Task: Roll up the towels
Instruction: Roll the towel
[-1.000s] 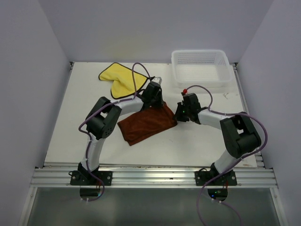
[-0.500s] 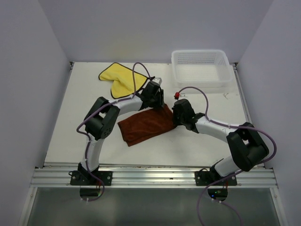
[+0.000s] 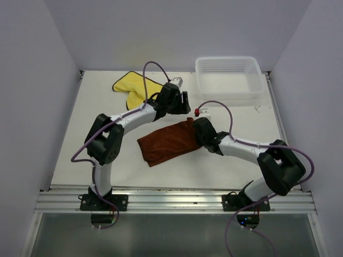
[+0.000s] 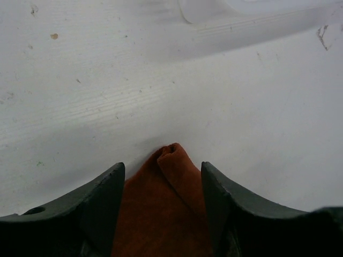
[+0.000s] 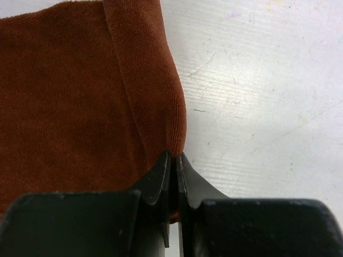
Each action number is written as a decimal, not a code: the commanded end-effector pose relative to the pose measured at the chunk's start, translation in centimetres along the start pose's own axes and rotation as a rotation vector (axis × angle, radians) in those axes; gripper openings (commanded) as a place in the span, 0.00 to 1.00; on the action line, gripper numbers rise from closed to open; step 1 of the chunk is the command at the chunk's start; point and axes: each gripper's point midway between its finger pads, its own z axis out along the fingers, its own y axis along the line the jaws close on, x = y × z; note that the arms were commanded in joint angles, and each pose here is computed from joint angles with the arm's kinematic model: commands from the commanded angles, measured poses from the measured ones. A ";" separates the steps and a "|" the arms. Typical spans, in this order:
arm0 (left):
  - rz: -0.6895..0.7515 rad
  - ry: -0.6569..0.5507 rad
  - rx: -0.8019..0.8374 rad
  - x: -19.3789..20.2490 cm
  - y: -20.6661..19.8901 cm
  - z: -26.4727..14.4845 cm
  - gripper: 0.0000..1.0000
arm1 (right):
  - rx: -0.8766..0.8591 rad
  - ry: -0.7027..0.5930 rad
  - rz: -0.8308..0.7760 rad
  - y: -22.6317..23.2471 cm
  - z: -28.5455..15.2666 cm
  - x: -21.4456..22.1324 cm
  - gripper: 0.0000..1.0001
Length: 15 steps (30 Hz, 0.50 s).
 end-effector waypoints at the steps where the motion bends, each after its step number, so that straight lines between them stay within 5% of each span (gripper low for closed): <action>1: -0.024 -0.019 0.127 -2.3 -3.0 -1.9 0.65 | 0.054 -0.080 -0.041 -0.3 -0.8 -1.6 0.00; 15: -0.196 0.139 0.243 2.1 -5.0 0.8 0.68 | 0.066 -0.103 -0.042 0.1 -0.9 -1.5 0.00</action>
